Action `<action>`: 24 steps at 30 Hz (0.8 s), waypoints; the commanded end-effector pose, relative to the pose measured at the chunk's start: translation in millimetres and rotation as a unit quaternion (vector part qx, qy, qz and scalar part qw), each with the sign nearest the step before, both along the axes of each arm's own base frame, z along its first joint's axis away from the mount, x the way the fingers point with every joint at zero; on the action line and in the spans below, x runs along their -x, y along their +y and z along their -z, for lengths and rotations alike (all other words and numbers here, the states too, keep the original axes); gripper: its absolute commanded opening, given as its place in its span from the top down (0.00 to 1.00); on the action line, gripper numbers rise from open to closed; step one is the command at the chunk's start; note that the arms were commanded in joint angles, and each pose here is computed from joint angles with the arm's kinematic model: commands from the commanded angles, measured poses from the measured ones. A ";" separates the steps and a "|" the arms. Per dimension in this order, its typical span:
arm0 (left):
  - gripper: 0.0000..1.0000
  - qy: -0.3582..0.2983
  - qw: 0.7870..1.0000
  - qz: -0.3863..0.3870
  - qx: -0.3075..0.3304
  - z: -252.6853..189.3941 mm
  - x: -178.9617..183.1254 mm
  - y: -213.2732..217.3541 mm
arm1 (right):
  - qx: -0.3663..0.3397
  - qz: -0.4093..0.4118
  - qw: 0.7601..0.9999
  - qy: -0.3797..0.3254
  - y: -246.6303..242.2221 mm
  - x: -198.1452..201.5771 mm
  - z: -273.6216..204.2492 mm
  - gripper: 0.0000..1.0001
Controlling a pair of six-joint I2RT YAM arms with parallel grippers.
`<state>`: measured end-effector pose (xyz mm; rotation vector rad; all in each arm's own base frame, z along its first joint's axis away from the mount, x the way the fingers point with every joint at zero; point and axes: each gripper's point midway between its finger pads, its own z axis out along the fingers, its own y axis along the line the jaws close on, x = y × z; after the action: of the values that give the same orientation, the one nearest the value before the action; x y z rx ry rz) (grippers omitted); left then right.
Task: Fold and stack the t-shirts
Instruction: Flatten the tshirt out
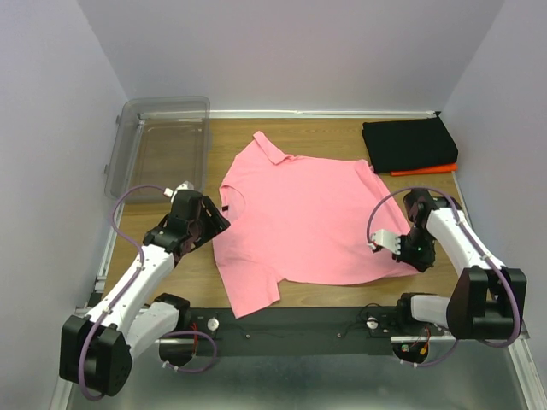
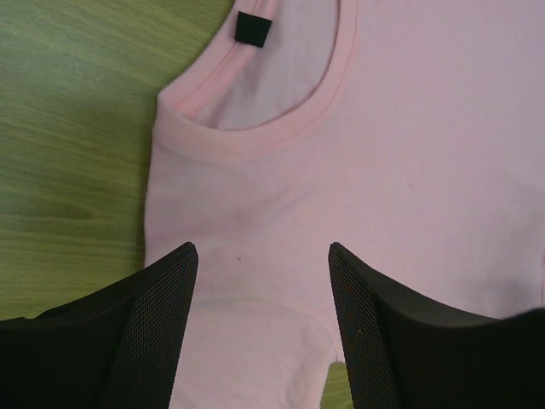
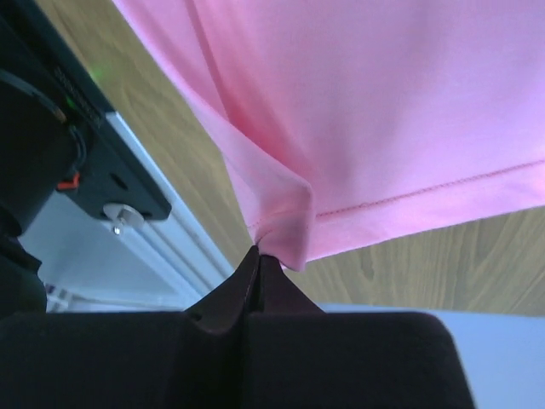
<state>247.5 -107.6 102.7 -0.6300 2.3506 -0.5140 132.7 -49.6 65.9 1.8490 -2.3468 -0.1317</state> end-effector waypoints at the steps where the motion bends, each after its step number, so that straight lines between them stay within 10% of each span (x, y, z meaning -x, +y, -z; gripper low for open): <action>1: 0.30 -0.004 1.000 0.022 -0.009 -1.4 -3.7 -4.7 | 0.072 -0.032 0.994 0.073 -27.4 36.3 -9.8 0.97; 5: 0.34 0.011 0.998 0.062 -0.009 10.3 1.1 -26.4 | 0.033 0.003 0.999 0.029 -12.4 14.8 -19.0 0.81; 9: 0.34 0.058 0.994 0.071 -0.057 37.7 8.9 -34.7 | -0.085 0.094 0.988 -0.084 27.9 -58.0 -62.4 0.38; 17: 0.41 0.147 0.980 0.063 -0.114 74.0 35.4 -27.5 | -0.342 0.248 0.894 -0.153 114.4 -144.1 -107.2 0.37; 24: 0.53 0.227 0.966 0.117 -0.047 79.9 100.5 -49.2 | -0.400 0.300 0.857 -0.127 134.8 -161.4 -94.6 0.36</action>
<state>189.5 -143.1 20.9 -0.4479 2.7615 -0.2969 278.1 62.7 152.7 1.4224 -3.2592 -0.8688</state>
